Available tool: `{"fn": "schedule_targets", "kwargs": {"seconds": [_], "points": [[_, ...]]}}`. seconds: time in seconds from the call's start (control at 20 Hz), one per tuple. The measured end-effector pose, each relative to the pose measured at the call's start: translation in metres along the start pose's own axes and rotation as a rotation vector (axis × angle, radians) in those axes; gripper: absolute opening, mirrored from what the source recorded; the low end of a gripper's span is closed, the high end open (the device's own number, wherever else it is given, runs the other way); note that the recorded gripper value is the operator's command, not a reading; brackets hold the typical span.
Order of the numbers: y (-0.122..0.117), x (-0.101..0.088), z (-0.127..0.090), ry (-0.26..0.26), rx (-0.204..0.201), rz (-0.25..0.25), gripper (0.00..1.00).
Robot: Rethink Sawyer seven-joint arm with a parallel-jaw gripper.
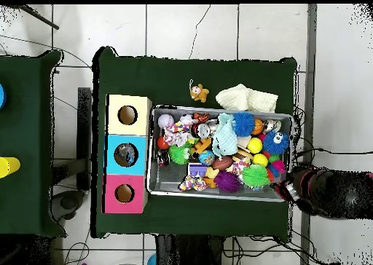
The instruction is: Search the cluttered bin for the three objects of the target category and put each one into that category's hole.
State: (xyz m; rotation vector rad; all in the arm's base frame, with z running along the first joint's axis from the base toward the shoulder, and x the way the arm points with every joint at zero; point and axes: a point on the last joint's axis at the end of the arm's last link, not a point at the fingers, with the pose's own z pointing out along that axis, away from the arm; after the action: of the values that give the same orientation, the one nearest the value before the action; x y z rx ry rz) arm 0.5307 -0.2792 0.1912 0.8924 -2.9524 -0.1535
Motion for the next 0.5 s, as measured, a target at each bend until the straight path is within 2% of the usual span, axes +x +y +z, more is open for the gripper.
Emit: {"fn": "schedule_targets", "kwargs": {"seconds": [0.1,0.15,0.25,0.5], "points": [[0.006,-0.006,0.003,-0.042,0.039,-0.019,1.0],[0.01,-0.013,0.005,-0.081,0.063,-0.034,1.0],[0.015,-0.025,0.008,-0.124,0.088,-0.052,1.0],[0.038,-0.063,0.016,-0.185,0.12,-0.119,1.0]]}}
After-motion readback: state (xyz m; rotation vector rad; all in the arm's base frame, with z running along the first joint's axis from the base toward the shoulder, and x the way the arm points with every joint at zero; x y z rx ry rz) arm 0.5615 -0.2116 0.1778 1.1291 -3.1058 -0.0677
